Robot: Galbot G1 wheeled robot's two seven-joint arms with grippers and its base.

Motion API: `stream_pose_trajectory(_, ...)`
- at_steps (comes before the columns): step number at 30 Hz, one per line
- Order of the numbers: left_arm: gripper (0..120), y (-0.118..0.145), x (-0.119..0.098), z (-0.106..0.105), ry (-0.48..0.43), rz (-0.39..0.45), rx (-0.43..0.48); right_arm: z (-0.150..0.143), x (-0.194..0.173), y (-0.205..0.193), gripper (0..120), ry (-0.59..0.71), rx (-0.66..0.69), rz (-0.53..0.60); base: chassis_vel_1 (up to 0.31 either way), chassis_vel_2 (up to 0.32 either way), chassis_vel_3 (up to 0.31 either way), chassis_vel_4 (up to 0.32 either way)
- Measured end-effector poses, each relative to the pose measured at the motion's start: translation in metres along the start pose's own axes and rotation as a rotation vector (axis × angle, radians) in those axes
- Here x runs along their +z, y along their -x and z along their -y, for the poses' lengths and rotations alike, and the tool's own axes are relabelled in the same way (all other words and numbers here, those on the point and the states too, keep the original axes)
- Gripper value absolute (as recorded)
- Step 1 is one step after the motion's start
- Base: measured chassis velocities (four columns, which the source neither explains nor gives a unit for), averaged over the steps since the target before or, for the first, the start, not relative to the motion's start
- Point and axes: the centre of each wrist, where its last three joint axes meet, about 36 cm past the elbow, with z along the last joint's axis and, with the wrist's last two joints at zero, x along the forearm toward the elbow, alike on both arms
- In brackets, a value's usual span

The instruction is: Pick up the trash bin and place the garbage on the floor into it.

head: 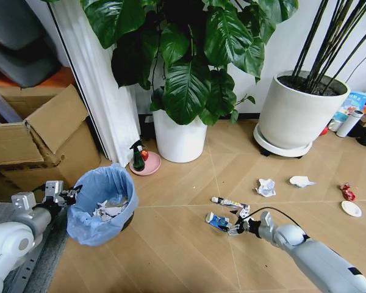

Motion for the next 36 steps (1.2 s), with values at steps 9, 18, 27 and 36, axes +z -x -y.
stream_pose_trajectory(9, 0, -0.001, -0.002, -0.003, -0.005, 0.010, -0.009, 0.008, -0.006, 0.028, 97, -0.005, -0.001, -0.045, 0.000, 0.000, 0.000, 0.000)
stream_pose_trajectory(18, 0, -0.004, -0.006, -0.008, -0.010, 0.018, -0.017, 0.012, -0.012, 0.052, 67, 0.012, -0.030, -0.070, 0.000, 0.000, 0.000, 0.000)
stream_pose_trajectory(27, 0, -0.004, -0.007, -0.010, -0.013, 0.020, -0.020, 0.013, -0.010, 0.058, 34, 0.012, -0.054, -0.102, 0.000, 0.000, 0.000, 0.000)
stream_pose_trajectory(36, 0, -0.003, -0.004, -0.007, -0.019, 0.017, -0.015, 0.018, -0.007, 0.054, 2, 0.008, -0.049, -0.123, 0.000, 0.000, 0.000, 0.000)
